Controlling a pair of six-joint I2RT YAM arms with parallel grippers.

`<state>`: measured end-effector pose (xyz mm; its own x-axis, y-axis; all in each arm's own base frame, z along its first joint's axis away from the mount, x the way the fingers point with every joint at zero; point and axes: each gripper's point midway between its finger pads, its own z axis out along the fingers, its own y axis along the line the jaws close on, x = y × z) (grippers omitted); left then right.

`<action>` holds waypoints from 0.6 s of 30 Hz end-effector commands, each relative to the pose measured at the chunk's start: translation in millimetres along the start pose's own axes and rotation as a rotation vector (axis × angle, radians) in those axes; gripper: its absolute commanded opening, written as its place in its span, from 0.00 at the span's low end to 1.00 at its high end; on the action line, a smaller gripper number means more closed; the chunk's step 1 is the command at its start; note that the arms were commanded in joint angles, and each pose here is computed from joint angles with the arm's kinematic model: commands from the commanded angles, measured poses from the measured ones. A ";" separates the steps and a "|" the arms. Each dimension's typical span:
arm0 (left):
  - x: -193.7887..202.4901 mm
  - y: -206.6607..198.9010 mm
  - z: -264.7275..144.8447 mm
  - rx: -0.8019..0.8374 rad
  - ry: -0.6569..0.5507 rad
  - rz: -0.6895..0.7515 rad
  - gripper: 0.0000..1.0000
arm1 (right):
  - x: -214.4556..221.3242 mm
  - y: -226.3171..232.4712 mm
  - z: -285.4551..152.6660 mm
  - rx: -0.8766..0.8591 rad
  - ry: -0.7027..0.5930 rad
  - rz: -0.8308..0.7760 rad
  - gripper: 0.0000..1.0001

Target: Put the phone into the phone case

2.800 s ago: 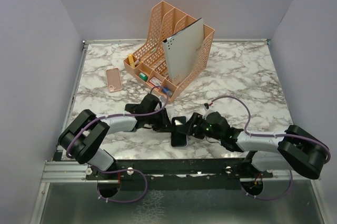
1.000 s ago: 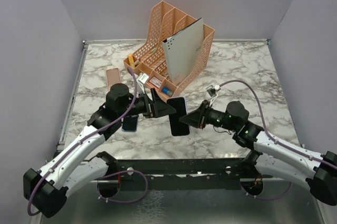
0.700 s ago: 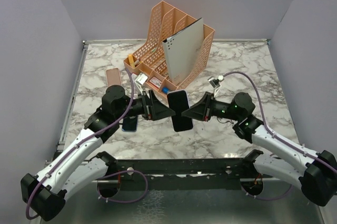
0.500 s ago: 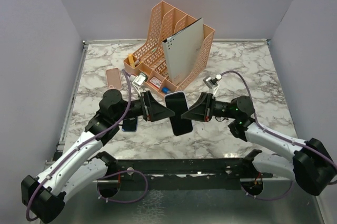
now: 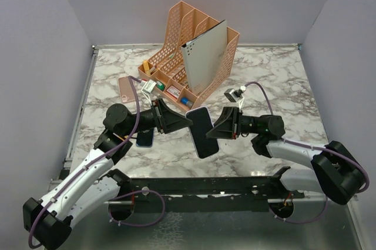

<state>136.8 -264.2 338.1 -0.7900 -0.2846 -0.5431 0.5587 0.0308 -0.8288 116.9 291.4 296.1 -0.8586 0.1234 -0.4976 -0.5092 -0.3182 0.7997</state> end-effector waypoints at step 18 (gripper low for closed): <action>2.5 50.8 5.7 -0.186 -0.002 -0.069 0.36 | -11.0 -4.7 -1.6 0.056 -0.071 -0.067 0.01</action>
<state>155.6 -270.9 311.9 -0.8283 -0.2849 -0.4825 0.4731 0.1058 -0.8747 125.8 291.8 273.6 -0.8664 0.1231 -0.4839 -0.4993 -0.2233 0.8372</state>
